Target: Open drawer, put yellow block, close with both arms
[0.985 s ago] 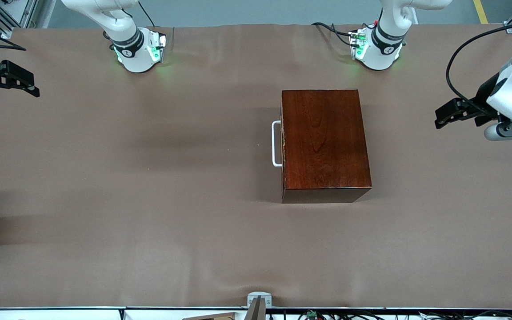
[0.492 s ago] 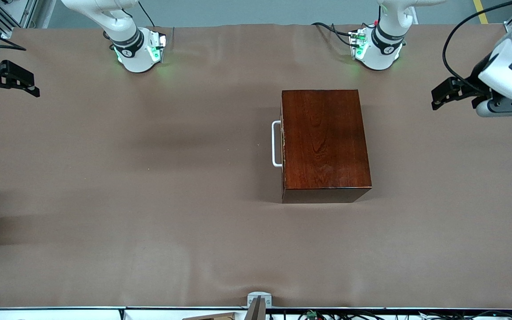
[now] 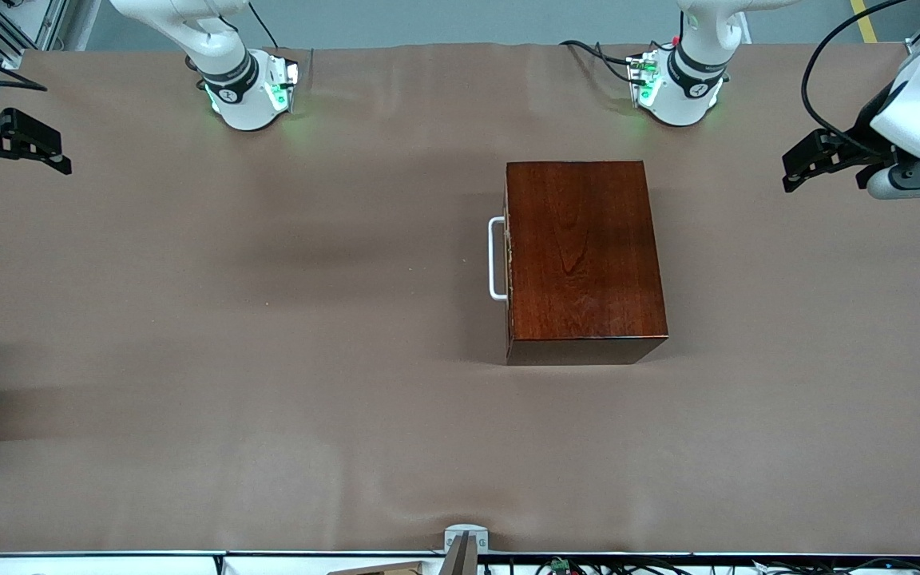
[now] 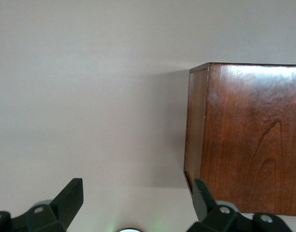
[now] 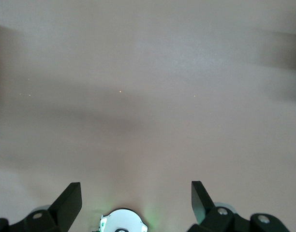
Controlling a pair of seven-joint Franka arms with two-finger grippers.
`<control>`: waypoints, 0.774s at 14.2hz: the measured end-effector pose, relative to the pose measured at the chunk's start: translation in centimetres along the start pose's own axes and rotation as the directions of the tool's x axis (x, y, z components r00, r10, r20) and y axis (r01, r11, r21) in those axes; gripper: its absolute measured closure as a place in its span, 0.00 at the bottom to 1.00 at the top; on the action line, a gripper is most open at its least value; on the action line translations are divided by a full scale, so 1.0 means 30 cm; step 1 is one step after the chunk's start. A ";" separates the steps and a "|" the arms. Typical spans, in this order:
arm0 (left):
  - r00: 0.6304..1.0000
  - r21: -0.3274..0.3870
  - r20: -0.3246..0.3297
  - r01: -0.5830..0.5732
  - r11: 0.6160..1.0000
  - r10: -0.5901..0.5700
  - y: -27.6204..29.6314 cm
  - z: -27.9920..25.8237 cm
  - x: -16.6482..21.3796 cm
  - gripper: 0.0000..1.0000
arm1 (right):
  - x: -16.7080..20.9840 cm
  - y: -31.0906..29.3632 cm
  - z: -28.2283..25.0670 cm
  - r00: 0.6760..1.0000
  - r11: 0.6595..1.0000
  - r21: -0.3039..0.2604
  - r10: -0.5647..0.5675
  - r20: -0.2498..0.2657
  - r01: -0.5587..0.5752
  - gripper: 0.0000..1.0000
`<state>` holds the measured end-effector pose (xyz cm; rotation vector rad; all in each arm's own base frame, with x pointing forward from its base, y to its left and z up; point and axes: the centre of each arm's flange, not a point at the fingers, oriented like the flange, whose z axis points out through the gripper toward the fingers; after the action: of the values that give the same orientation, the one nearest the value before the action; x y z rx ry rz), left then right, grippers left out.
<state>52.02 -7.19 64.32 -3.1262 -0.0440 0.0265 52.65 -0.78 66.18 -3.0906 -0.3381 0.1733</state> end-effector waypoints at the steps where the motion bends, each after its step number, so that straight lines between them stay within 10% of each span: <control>1: 1.000 0.000 -0.001 0.002 1.000 -0.002 -0.003 -0.005 -0.001 0.00 | 0.000 0.000 0.000 1.000 1.000 0.000 0.000 0.000 0.000 0.00; 11: 1.000 -0.003 -0.005 0.008 1.000 -0.008 -0.015 -0.015 0.009 0.00 | 0.000 0.000 0.000 1.000 1.000 0.000 0.000 0.000 0.000 0.00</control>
<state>52.28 -6.74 64.77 -3.1287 -0.0572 0.0187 52.65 -0.79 66.18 -3.0906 -0.3379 0.1735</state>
